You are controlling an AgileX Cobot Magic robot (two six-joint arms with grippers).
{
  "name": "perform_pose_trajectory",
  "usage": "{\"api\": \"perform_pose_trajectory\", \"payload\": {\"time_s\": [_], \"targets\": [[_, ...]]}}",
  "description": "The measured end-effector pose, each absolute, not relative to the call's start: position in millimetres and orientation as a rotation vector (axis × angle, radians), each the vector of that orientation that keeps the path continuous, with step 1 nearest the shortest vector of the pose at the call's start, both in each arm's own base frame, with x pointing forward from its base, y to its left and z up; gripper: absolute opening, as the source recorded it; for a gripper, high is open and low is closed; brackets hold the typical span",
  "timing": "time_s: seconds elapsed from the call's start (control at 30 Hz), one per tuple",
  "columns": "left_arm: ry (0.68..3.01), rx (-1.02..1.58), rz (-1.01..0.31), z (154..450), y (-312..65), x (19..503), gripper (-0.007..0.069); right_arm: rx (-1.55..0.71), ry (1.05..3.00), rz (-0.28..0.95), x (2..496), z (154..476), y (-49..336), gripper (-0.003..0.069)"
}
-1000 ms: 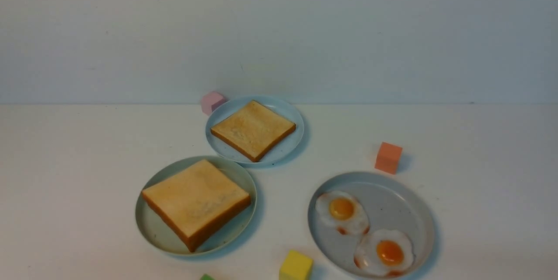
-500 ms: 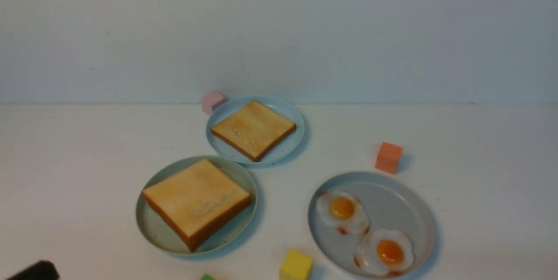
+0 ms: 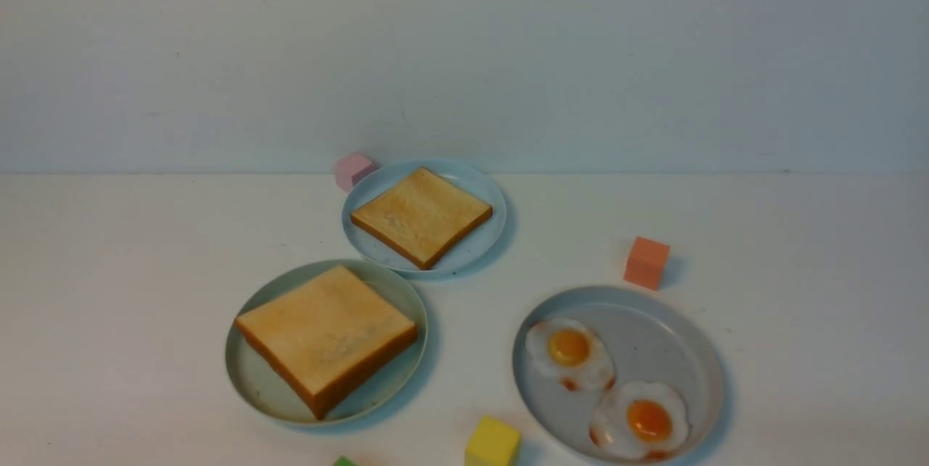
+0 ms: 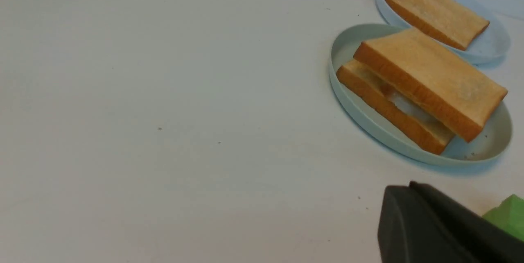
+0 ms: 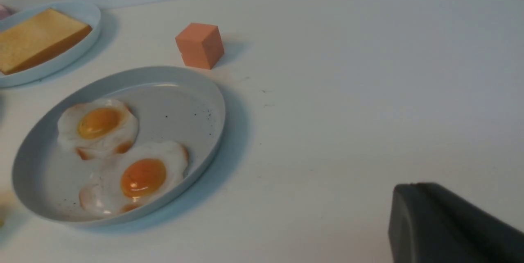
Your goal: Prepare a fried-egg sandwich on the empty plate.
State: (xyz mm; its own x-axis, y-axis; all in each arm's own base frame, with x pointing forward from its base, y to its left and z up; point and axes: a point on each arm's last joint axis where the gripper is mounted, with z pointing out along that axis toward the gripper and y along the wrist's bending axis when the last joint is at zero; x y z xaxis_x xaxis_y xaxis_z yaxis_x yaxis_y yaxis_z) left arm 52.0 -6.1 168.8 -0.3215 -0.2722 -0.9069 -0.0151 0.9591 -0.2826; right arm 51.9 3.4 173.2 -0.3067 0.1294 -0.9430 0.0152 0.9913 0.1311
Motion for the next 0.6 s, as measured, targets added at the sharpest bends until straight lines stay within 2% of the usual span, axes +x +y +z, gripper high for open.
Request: {"api": "perform_pose_trajectory", "payload": {"time_s": [0.6], "targets": [[1.886,-0.215,-0.269,168.7,-6.3,52.0,-0.0013,0.107,1.88,0.116,51.9,173.2,3.4,0.0038]]}}
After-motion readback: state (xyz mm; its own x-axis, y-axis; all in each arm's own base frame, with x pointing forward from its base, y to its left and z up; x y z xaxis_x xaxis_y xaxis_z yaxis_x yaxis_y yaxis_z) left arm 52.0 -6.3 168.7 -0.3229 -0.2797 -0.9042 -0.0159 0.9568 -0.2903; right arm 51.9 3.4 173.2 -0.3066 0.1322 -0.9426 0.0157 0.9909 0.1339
